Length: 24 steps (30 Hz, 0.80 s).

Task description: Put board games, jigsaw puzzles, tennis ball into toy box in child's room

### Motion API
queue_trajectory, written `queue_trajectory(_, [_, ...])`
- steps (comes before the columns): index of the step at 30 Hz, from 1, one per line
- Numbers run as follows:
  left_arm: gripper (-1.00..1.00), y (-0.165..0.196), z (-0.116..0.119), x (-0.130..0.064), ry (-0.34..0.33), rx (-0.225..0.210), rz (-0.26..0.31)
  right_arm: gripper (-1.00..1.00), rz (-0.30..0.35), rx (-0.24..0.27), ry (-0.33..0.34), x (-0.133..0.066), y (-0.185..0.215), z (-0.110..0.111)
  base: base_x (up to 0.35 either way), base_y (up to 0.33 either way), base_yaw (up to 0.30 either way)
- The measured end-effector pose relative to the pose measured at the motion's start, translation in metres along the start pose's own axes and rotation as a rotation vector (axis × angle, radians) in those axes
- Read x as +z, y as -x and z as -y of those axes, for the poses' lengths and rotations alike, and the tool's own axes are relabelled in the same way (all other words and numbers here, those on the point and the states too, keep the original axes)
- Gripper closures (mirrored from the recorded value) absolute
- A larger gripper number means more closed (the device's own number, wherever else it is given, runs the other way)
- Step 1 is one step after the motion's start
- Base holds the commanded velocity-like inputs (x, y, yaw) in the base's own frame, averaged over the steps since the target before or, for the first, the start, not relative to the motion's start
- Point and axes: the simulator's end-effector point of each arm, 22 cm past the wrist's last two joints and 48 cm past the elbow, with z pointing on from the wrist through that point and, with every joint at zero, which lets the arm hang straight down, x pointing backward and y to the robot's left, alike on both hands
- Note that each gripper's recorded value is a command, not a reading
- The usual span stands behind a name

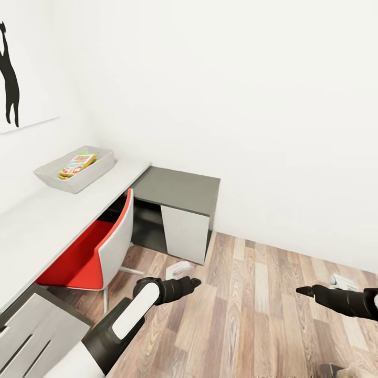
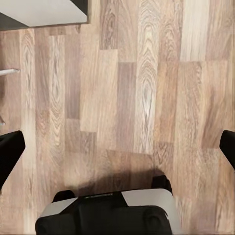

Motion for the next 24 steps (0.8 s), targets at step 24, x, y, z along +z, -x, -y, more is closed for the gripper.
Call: queue_trajectory(24, [-1.00, -0.028, -0.087, 0.002, 0.122, -0.089, 0.006, -1.00, -0.097, -0.009, -0.051, 0.032, -0.048, 0.001, -0.115, 0.211, -0.217])
